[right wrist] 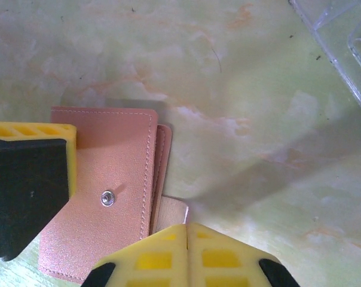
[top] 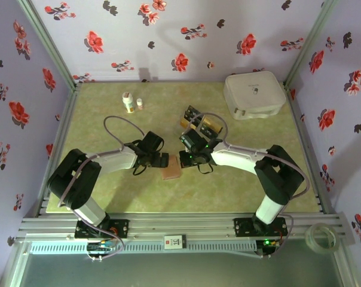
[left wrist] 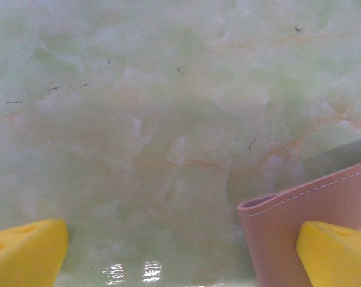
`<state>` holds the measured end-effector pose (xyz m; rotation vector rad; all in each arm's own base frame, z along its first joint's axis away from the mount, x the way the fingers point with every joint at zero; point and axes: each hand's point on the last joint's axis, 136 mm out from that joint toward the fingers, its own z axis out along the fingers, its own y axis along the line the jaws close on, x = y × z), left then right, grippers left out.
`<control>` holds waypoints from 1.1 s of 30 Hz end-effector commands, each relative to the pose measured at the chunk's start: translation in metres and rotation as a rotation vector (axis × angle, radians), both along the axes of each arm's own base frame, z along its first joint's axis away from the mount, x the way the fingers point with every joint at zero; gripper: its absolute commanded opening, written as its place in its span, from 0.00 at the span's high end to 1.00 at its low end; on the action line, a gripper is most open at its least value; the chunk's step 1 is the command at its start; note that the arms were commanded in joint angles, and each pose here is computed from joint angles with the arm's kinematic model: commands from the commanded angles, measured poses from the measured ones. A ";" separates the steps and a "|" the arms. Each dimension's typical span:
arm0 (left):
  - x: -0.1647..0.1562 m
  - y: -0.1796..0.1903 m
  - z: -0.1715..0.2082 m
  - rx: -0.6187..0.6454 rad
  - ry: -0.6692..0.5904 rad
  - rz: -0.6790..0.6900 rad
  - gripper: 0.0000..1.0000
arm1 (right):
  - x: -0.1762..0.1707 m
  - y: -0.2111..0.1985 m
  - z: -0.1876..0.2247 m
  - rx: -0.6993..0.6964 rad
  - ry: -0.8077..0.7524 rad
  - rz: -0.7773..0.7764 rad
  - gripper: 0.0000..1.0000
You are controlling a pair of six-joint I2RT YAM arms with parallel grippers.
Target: Put the credit cards into the card holder
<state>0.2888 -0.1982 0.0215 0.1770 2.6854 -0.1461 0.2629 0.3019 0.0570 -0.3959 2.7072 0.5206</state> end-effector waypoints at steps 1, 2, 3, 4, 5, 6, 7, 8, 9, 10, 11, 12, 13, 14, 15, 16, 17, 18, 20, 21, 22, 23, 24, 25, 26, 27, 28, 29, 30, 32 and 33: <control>-0.016 0.023 -0.030 0.117 0.060 0.019 0.00 | 0.003 0.007 0.010 0.058 -0.004 0.001 1.00; -0.016 0.023 -0.030 0.118 0.061 0.019 0.00 | 0.002 0.010 0.011 0.077 0.001 0.003 1.00; -0.016 0.023 -0.030 0.117 0.061 0.020 0.00 | 0.002 0.013 0.013 0.095 0.004 0.003 1.00; -0.016 0.024 -0.030 0.118 0.061 0.021 0.00 | 0.001 0.016 0.016 0.114 0.008 0.005 1.00; -0.016 0.024 -0.030 0.117 0.061 0.020 0.00 | 0.001 0.019 0.017 0.134 0.014 0.006 1.00; -0.016 0.024 -0.030 0.117 0.061 0.021 0.00 | 0.001 0.023 0.019 0.152 0.017 0.007 1.00; -0.017 0.024 -0.030 0.118 0.062 0.021 0.00 | 0.001 0.026 0.020 0.168 0.025 0.008 1.00; -0.016 0.024 -0.030 0.116 0.059 0.021 0.00 | 0.001 0.029 0.020 0.184 0.031 0.008 1.00; -0.016 0.024 -0.030 0.117 0.060 0.021 0.00 | 0.000 0.032 0.019 0.192 0.038 0.007 1.00; -0.017 0.024 -0.030 0.117 0.060 0.021 0.00 | 0.001 0.034 0.018 0.201 0.045 0.007 1.00; -0.017 0.024 -0.030 0.116 0.059 0.020 0.00 | 0.001 0.036 0.017 0.210 0.049 0.006 1.00; -0.017 0.024 -0.030 0.116 0.060 0.021 0.00 | 0.001 0.037 0.015 0.212 0.055 0.004 1.00; -0.017 0.024 -0.030 0.115 0.060 0.022 0.00 | 0.001 0.039 0.013 0.216 0.059 0.003 1.00; -0.017 0.024 -0.030 0.114 0.059 0.020 0.00 | 0.002 0.040 0.013 0.221 0.061 0.003 1.00; -0.017 0.024 -0.030 0.114 0.057 0.021 0.00 | 0.001 0.042 0.011 0.225 0.066 0.003 1.00; -0.018 0.024 -0.031 0.115 0.059 0.019 0.00 | 0.001 0.044 0.010 0.228 0.068 0.002 1.00; -0.017 0.024 -0.030 0.115 0.059 0.019 0.00 | 0.001 0.045 0.008 0.230 0.071 0.002 1.00; -0.017 0.024 -0.030 0.114 0.058 0.020 0.00 | 0.001 0.046 0.007 0.229 0.075 0.004 1.00; -0.017 0.024 -0.030 0.114 0.058 0.020 0.00 | 0.000 0.049 0.003 0.227 0.080 0.007 1.00; -0.017 0.024 -0.030 0.114 0.058 0.020 0.00 | 0.000 0.050 0.002 0.226 0.081 0.007 1.00; -0.017 0.024 -0.030 0.114 0.059 0.020 0.00 | 0.000 0.051 -0.001 0.222 0.084 0.008 1.00; -0.017 0.024 -0.031 0.114 0.058 0.020 0.00 | -0.001 0.052 -0.002 0.221 0.087 0.010 1.00; -0.018 0.024 -0.031 0.113 0.059 0.020 0.00 | -0.001 0.053 -0.005 0.220 0.092 0.010 1.00; -0.018 0.024 -0.031 0.114 0.058 0.019 0.00 | -0.002 0.054 -0.007 0.217 0.096 0.011 1.00; -0.018 0.024 -0.031 0.114 0.058 0.020 0.00 | -0.002 0.054 -0.009 0.215 0.099 0.013 1.00; -0.018 0.024 -0.031 0.114 0.058 0.019 0.00 | -0.002 0.055 -0.011 0.215 0.103 0.012 1.00; -0.017 0.024 -0.031 0.112 0.058 0.022 0.00 | -0.004 0.055 -0.013 0.212 0.108 0.014 1.00; -0.018 0.024 -0.031 0.113 0.059 0.021 0.00 | -0.005 0.055 -0.016 0.212 0.113 0.014 1.00; -0.017 0.024 -0.031 0.112 0.058 0.022 0.00 | -0.006 0.056 -0.017 0.212 0.115 0.016 1.00; -0.018 0.024 -0.032 0.115 0.060 0.021 0.00 | -0.006 0.057 -0.019 0.213 0.119 0.016 1.00; -0.018 0.024 -0.032 0.114 0.059 0.022 0.00 | -0.007 0.058 -0.019 0.213 0.119 0.016 1.00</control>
